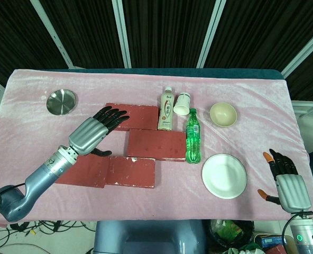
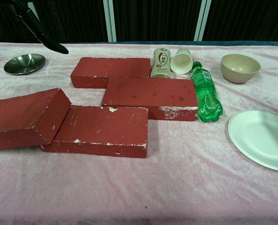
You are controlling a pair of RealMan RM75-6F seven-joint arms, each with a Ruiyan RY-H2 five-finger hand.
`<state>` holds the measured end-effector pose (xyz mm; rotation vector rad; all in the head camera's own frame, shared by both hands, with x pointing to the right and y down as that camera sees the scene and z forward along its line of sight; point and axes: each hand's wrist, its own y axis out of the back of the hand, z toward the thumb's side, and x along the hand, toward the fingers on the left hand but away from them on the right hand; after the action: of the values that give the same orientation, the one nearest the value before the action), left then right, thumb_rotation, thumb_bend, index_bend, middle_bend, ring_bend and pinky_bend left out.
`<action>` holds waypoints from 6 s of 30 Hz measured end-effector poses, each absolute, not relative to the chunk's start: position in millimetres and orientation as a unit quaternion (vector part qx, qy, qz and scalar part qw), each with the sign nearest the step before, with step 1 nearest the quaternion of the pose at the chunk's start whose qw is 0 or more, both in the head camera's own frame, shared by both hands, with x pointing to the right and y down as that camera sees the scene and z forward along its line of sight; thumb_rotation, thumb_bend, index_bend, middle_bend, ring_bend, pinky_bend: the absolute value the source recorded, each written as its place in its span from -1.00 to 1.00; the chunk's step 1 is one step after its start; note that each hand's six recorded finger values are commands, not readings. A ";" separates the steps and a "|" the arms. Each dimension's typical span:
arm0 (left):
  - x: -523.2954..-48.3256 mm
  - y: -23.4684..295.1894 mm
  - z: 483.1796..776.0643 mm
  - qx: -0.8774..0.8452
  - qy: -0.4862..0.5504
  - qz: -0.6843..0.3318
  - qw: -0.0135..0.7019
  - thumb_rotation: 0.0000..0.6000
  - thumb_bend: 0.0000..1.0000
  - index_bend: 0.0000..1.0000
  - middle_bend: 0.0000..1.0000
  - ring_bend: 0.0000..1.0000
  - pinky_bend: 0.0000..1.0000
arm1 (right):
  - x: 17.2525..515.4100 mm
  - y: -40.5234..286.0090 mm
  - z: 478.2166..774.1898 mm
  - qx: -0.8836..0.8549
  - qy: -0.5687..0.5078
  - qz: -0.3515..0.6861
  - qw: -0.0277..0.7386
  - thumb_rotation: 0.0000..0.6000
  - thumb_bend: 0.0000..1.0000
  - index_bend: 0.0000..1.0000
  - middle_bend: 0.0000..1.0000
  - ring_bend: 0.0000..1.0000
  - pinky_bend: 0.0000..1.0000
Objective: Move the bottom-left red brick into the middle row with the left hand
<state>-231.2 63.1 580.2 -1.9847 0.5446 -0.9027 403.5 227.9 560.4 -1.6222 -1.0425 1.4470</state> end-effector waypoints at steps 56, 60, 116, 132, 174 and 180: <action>-473.3 171.6 591.2 -0.753 0.234 -0.552 0.269 1.00 -1.00 -1.00 -1.00 -1.00 -1.00 | 408.9 232.3 561.4 -0.622 -0.401 0.577 0.344 1.00 -0.89 -1.00 -1.00 -1.00 -0.84; -474.0 186.9 603.9 -0.763 0.220 -0.551 0.256 1.00 -1.00 -1.00 -1.00 -1.00 -1.00 | 408.6 231.7 562.0 -0.623 -0.400 0.578 0.344 1.00 -0.89 -1.00 -1.00 -1.00 -0.84; -407.9 174.5 665.5 -0.787 0.166 -0.530 0.269 1.00 -1.00 -0.99 -0.99 -1.00 -1.00 | 411.2 232.2 564.6 -0.623 -0.394 0.590 0.329 1.00 -0.89 -1.00 -1.00 -1.00 -0.84; -404.5 173.0 666.4 -0.777 0.165 -0.535 0.288 1.00 -1.00 -0.88 -0.91 -1.00 -1.00 | 408.9 233.0 565.0 -0.626 -0.392 0.588 0.330 1.00 -0.89 -1.00 -1.00 -1.00 -0.84; -386.9 68.8 617.3 -0.749 0.205 -0.549 0.309 1.00 -0.38 -0.48 -0.60 -1.00 -1.00 | 410.6 233.2 565.1 -0.631 -0.397 0.588 0.315 1.00 -0.89 -1.00 -1.00 -1.00 -0.84; -361.7 43.4 625.2 -0.744 0.177 -0.563 0.315 1.00 -0.37 -0.48 -0.58 -1.00 -1.00 | 411.7 232.3 565.5 -0.629 -0.398 0.589 0.313 1.00 -0.89 -1.00 -1.00 -1.00 -0.84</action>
<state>-361.7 43.4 625.2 -1.9592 0.4652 -1.4827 411.7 232.3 565.5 -1.6600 -1.0490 1.5546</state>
